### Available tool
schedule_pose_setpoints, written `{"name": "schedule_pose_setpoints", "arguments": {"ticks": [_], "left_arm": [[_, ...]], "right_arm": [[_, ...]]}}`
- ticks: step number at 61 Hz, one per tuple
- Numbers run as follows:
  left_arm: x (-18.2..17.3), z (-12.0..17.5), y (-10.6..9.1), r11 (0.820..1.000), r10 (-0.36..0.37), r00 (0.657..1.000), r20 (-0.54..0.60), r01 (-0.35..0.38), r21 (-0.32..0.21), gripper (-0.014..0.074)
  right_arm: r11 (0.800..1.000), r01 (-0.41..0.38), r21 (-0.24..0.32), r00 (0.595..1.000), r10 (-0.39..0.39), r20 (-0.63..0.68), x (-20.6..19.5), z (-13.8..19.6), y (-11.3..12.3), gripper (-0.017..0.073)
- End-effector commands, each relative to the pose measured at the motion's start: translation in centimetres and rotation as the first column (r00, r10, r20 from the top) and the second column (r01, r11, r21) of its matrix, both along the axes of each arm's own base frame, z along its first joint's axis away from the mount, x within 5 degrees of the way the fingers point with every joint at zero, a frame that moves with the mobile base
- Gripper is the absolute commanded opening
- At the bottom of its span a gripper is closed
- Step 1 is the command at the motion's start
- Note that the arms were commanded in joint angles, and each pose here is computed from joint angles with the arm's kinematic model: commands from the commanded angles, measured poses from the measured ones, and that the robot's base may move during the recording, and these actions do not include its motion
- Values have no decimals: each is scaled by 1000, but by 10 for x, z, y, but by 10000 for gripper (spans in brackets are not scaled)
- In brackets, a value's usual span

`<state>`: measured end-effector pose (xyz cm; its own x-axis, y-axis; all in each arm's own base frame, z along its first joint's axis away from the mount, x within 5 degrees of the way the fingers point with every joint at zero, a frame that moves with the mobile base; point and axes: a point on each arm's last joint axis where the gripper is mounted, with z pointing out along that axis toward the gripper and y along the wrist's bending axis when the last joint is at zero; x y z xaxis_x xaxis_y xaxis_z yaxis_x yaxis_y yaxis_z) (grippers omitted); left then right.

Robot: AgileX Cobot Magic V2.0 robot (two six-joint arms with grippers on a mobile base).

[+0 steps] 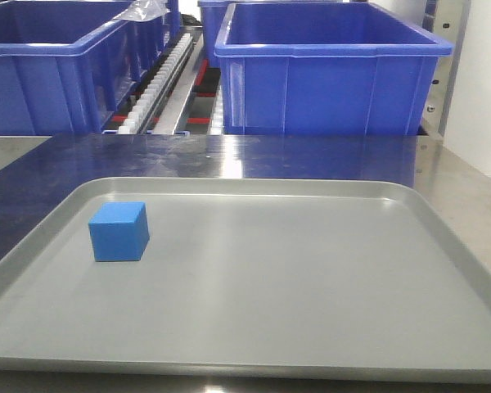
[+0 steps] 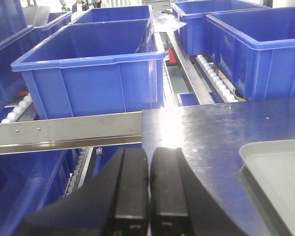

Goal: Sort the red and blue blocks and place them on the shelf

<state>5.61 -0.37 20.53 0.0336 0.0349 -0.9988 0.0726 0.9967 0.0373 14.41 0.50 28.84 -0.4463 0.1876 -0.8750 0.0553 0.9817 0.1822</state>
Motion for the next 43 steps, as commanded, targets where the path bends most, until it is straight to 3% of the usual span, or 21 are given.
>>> {"name": "schedule_pose_setpoints", "arguments": {"ticks": [1,12,43], "left_arm": [[0,-6,-2,1000,-21,998,55,21,-9,123],[0,-6,-2,1000,-21,998,55,21,-9,123],[0,-6,-2,1000,-21,998,55,21,-9,123]], "right_arm": [[999,32,-18,989,-29,143,-7,11,-5,49],[997,81,-17,984,-77,163,-25,-2,-11,49],[997,82,-16,978,-77,192,-30,-8,-11,49]]}}
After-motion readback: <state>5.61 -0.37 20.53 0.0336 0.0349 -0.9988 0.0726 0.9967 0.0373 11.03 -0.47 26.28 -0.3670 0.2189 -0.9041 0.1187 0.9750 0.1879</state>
